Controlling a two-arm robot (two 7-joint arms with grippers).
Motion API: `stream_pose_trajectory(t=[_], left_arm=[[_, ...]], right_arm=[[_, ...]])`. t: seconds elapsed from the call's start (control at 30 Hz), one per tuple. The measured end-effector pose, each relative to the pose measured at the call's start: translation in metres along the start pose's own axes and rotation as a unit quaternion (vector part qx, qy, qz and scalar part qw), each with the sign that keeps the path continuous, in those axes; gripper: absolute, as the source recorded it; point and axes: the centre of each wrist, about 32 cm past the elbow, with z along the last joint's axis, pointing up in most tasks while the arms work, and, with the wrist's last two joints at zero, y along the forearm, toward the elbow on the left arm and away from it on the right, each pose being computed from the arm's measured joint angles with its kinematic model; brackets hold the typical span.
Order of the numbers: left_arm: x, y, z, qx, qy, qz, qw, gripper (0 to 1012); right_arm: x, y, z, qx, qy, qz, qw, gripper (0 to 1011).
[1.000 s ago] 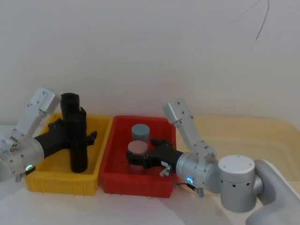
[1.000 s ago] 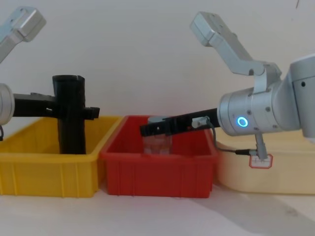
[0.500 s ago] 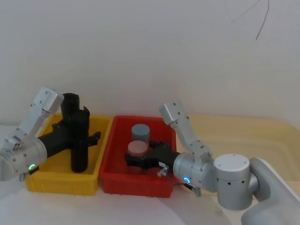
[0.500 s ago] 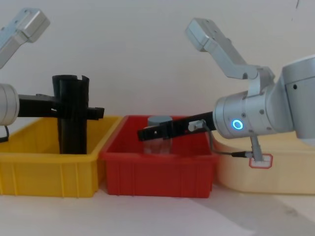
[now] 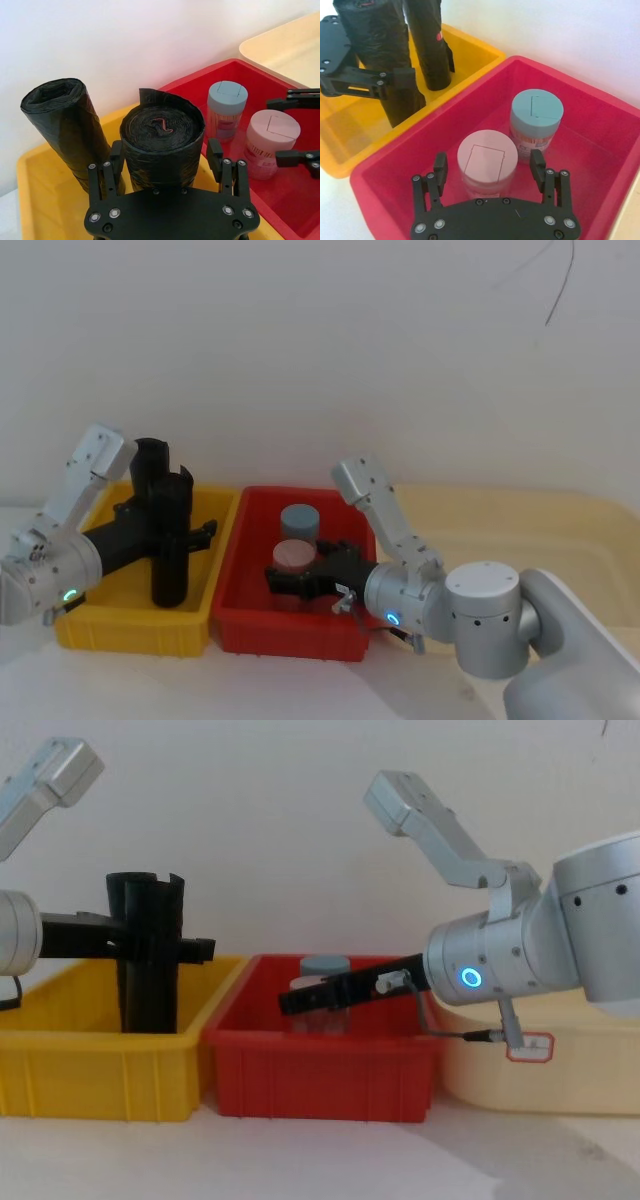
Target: Pick up the garbage bag with the one hand and transfer it to the other hand.
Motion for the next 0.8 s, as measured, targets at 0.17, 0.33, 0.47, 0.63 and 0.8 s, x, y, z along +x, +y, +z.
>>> stream_pose_trajectory(t=[0.17, 0.33, 0.47, 0.63, 0.8], left_arm=[[0.0001, -0.0003, -0.0001, 0.0, 0.0, -0.001, 1.0, 1001], [0.0, -0.0005, -0.0002, 0.0, 0.001, -0.001, 1.0, 1001], [-0.0001, -0.0007, -0.0002, 0.0, 0.001, -0.001, 1.0, 1002], [-0.0001, -0.0008, -0.0001, 0.0, 0.001, -0.002, 1.0, 1001], [0.0, -0.0008, -0.0001, 0.0, 0.001, -0.002, 1.0, 1001]], right_arm=[[0.002, 0.005, 0.0, -0.006, -0.003, -0.002, 1.0, 1000], [0.003, 0.008, 0.0, -0.011, -0.006, -0.003, 0.9999, 1000], [0.003, 0.011, 0.001, -0.015, -0.01, -0.003, 0.9998, 1000], [0.004, 0.013, 0.001, -0.018, -0.013, -0.004, 0.9997, 1000], [0.004, 0.014, 0.002, -0.019, -0.014, -0.004, 0.9997, 929]])
